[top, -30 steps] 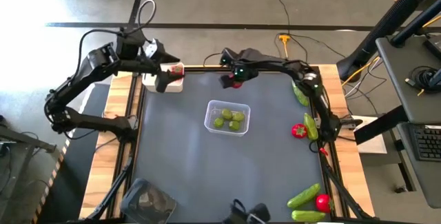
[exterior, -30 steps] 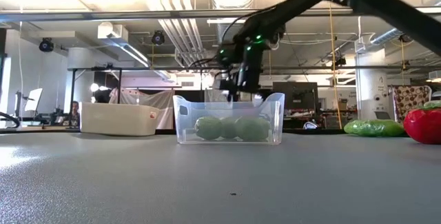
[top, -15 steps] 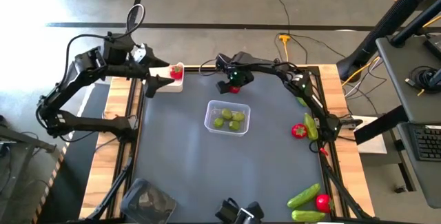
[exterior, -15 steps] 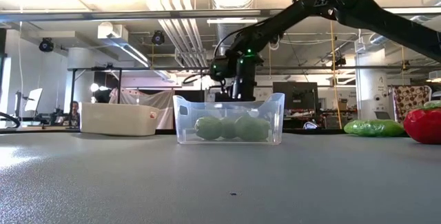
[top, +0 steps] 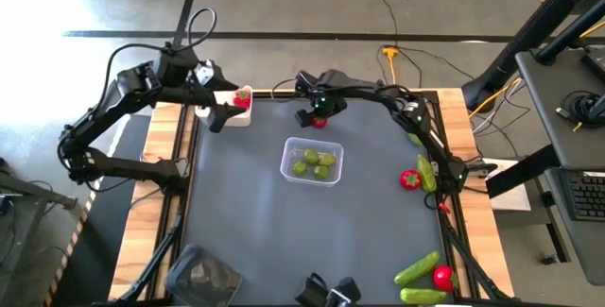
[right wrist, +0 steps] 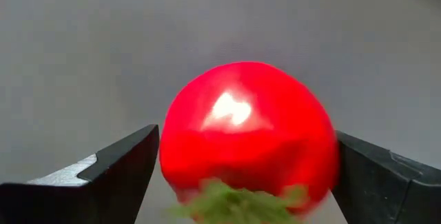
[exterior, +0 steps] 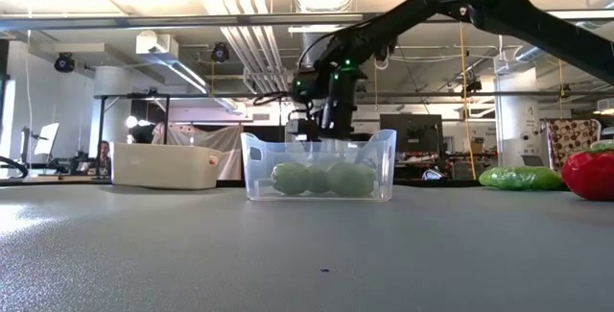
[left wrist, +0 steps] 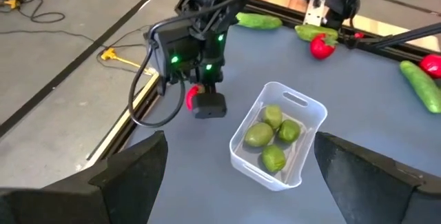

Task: Sort produce into baskets
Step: Put the top right tomato into the white bin

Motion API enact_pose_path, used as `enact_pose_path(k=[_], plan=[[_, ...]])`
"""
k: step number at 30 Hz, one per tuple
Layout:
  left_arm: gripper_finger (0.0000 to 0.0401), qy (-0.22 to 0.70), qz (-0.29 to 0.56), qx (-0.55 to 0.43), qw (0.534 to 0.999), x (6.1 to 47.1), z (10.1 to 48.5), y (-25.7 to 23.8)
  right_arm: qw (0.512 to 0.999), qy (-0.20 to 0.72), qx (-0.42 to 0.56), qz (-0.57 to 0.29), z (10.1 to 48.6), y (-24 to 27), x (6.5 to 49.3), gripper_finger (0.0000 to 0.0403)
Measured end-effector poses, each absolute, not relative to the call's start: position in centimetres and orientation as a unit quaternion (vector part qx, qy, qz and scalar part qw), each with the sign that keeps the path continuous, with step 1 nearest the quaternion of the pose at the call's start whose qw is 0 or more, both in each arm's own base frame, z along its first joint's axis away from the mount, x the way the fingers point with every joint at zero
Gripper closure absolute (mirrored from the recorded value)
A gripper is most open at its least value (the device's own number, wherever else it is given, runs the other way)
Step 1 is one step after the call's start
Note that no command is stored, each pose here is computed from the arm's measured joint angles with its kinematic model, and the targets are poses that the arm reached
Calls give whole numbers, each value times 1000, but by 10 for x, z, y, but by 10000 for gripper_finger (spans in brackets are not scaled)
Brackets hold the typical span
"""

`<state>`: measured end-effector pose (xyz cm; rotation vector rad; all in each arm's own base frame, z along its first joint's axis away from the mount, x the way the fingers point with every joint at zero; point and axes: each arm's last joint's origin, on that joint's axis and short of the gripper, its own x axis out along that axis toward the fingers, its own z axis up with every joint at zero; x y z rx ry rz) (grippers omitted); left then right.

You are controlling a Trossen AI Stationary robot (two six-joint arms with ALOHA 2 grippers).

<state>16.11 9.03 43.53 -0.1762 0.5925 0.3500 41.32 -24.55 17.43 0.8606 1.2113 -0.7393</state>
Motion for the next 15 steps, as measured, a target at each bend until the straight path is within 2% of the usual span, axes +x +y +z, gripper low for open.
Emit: enact_pose_path(k=[15], plan=[[54, 301, 173, -86, 934, 168, 431, 95, 717, 500, 351, -336, 219, -247, 416, 33]])
